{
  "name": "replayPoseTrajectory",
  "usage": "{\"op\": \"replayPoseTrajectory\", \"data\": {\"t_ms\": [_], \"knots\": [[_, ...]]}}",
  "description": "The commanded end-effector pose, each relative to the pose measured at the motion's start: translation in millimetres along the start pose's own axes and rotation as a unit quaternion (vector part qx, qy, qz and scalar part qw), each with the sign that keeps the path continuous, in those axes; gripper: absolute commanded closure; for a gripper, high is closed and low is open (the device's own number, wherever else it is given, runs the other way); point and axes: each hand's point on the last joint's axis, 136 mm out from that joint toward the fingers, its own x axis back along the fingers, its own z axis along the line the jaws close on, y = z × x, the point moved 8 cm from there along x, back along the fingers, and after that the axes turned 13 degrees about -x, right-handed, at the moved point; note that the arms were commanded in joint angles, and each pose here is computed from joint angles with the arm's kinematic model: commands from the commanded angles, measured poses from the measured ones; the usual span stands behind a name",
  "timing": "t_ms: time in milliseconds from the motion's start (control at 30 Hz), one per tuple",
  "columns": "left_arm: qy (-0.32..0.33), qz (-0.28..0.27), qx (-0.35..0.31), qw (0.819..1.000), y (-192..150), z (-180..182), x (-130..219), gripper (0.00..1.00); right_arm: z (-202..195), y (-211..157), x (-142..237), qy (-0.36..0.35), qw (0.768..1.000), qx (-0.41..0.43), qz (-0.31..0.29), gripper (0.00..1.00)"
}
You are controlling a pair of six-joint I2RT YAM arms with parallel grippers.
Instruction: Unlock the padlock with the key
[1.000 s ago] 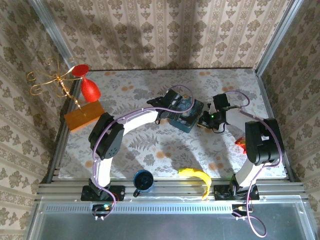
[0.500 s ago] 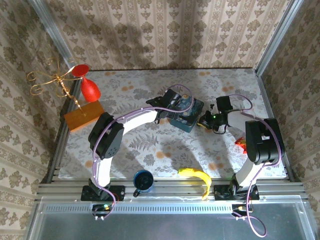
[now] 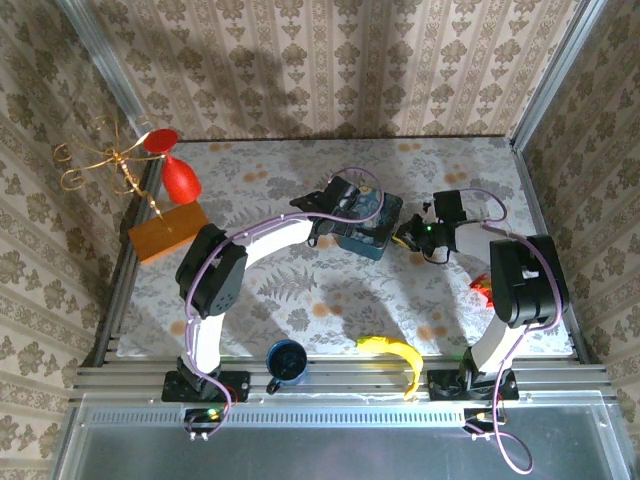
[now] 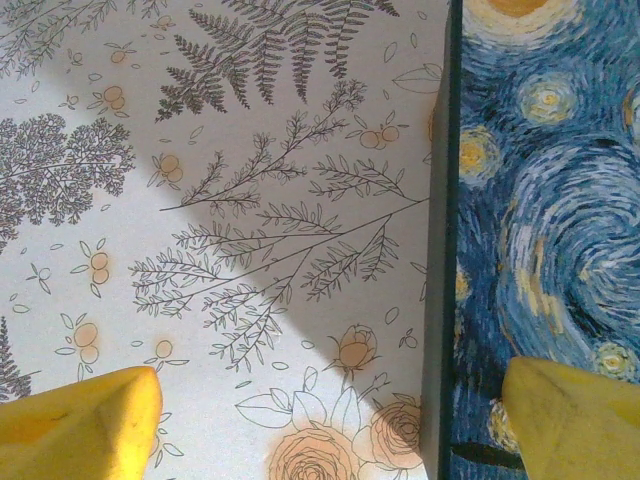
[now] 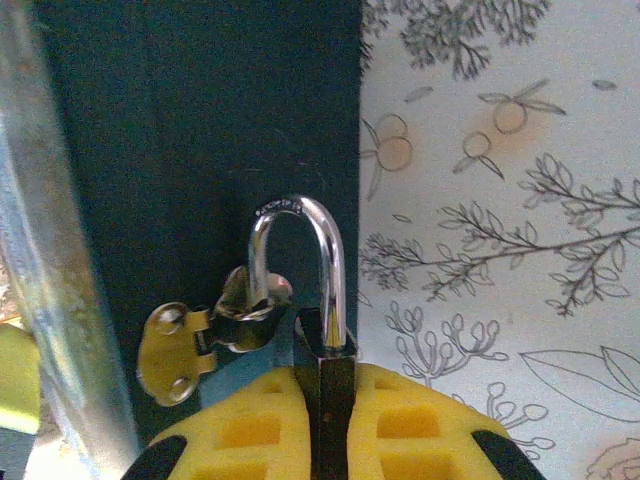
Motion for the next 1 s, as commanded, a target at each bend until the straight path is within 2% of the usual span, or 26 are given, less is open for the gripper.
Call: {"op": "replayPoseTrajectory", "data": {"t_ms": [0, 100, 200, 333, 433, 600, 733, 967], "knots": [[0.025, 0.156, -0.056, 0.986, -72, 7, -30, 0.11, 11, 11, 2, -0.004, 1.0, 0.011, -0.018, 1.0], [0.024, 0.155, -0.054, 0.986, -71, 6, -30, 0.12, 17, 13, -6, 0.026, 1.0, 0.005, -0.009, 1.0], [0.024, 0.155, -0.056, 0.986, -72, 5, -30, 0.12, 20, 15, -9, 0.028, 1.0, 0.002, -0.012, 1.0], [0.028, 0.158, -0.058, 0.985, -73, 6, -30, 0.12, 14, 21, 2, -0.009, 0.999, -0.005, -0.05, 1.0], [0.031, 0.16, -0.057, 0.985, -74, 8, -30, 0.12, 5, 24, 18, -0.062, 0.993, -0.004, -0.101, 1.0], [0.034, 0.161, -0.053, 0.985, -76, 12, -30, 0.12, 0, 28, 32, -0.057, 0.99, -0.005, -0.129, 1.0], [0.038, 0.16, -0.052, 0.985, -75, 15, -28, 0.12, -1, 21, 37, -0.075, 0.991, 0.009, -0.111, 1.0], [0.059, 0.159, -0.037, 0.985, -76, 38, -27, 0.12, -15, -21, 54, -0.139, 0.988, 0.059, -0.027, 1.0]]}}
